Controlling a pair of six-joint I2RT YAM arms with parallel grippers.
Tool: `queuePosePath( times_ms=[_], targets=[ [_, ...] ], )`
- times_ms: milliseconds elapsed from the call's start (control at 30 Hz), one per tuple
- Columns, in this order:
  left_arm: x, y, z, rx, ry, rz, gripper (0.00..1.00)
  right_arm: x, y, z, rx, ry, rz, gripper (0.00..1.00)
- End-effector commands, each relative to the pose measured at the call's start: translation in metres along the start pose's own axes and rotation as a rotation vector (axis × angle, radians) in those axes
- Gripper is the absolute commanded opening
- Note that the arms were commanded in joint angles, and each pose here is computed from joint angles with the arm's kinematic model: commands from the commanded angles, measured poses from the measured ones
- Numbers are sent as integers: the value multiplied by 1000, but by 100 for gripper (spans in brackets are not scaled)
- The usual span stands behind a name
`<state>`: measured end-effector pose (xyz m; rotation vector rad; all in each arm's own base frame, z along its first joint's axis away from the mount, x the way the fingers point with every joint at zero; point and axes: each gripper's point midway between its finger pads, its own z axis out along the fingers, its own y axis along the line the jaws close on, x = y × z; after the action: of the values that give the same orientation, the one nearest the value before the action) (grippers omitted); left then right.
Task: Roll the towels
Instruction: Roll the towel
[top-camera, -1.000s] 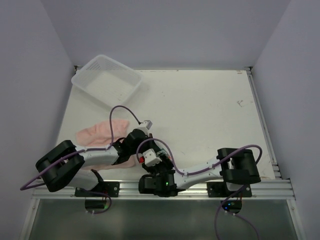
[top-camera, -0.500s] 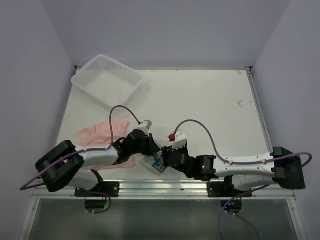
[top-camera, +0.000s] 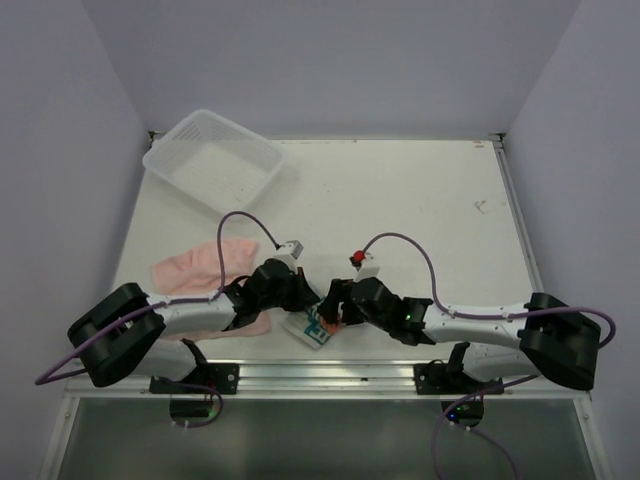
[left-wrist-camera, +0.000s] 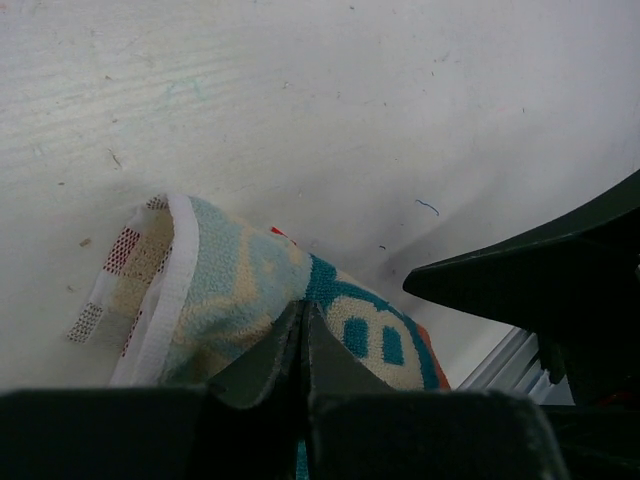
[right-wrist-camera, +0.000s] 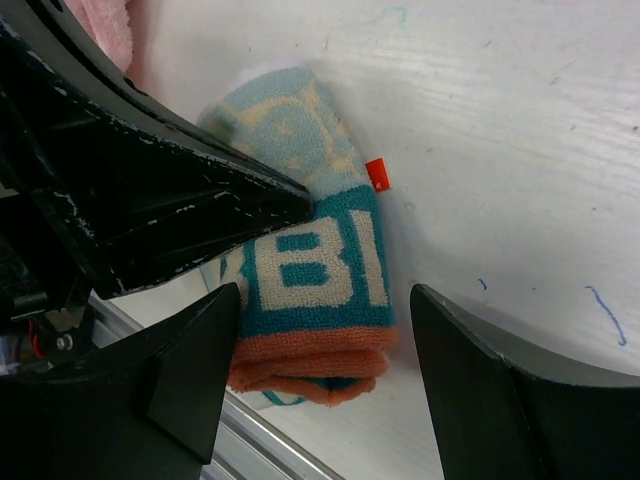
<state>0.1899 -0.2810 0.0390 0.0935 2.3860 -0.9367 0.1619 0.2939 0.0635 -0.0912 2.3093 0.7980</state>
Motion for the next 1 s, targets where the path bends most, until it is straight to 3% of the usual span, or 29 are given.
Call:
queuePosePath(
  times_ms=[0,100,233,533,700,967],
  targets=[
    [26,34,-6,-115,69,24,4,15,16,6,-92,68,66,73],
    [25,33,-6,-115,67,26,4,27,15,9,-113,109,85,71],
    [23,34,-6,-120,60,31,4,36,19,11,-148,143,87,60],
    [-11,14,-6,-124,-14,58,11,48,10,18,-130,167,42,26],
    [-48,0,-15,-124,-71,66,21,28,0,18,-46,47,-65,19],
    [-104,-10,-41,-127,-165,82,25,-2,-5,7,175,-176,-294,16]
  ],
)
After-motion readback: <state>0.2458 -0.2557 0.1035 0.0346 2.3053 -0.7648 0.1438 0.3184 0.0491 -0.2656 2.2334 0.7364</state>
